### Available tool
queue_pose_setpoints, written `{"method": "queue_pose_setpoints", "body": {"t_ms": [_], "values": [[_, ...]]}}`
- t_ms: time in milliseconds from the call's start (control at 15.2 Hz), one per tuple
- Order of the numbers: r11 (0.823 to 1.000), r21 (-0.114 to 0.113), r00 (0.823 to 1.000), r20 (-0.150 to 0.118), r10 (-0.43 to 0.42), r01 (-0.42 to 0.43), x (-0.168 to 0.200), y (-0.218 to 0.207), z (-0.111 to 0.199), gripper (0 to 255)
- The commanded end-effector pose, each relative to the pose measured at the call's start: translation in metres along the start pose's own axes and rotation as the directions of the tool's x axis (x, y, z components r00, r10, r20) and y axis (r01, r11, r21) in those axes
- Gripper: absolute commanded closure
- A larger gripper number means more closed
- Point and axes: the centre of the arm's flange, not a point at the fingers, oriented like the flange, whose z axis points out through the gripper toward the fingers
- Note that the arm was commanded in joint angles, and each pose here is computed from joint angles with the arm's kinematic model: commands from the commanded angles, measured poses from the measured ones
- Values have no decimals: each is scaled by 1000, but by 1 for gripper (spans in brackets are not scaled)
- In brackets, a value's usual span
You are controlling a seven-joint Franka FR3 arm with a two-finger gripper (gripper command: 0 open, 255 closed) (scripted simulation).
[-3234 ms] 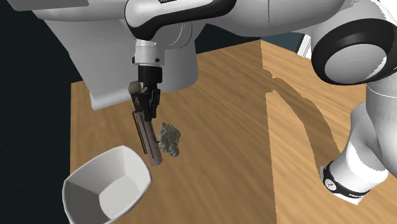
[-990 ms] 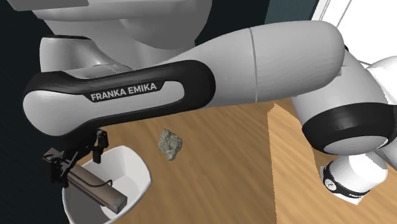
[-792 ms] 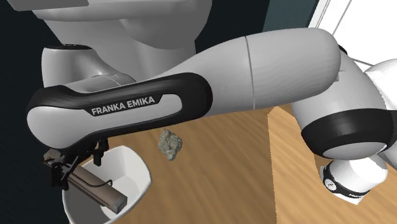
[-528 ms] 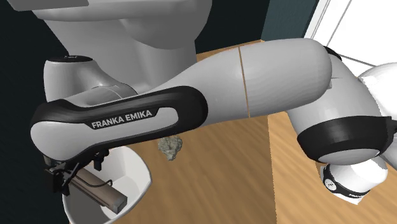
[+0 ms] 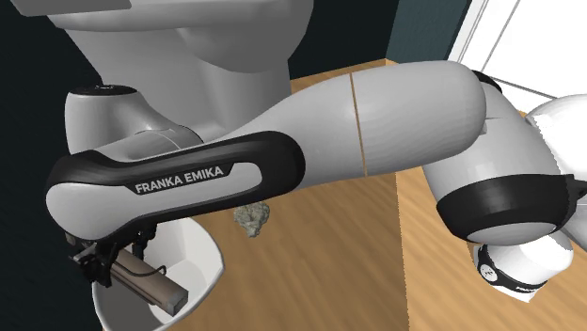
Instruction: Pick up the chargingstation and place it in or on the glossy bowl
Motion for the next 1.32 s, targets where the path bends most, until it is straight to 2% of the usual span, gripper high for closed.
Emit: {"method": "queue_pose_setpoints", "body": {"t_ms": [0,528,1254], "values": [[1000,0,1000,0,0,0,0,0,0,255],[1000,0,1000,0,0,0,0,0,0,255],[1000,0,1000,0,0,0,8,-19,-54,255]]}}
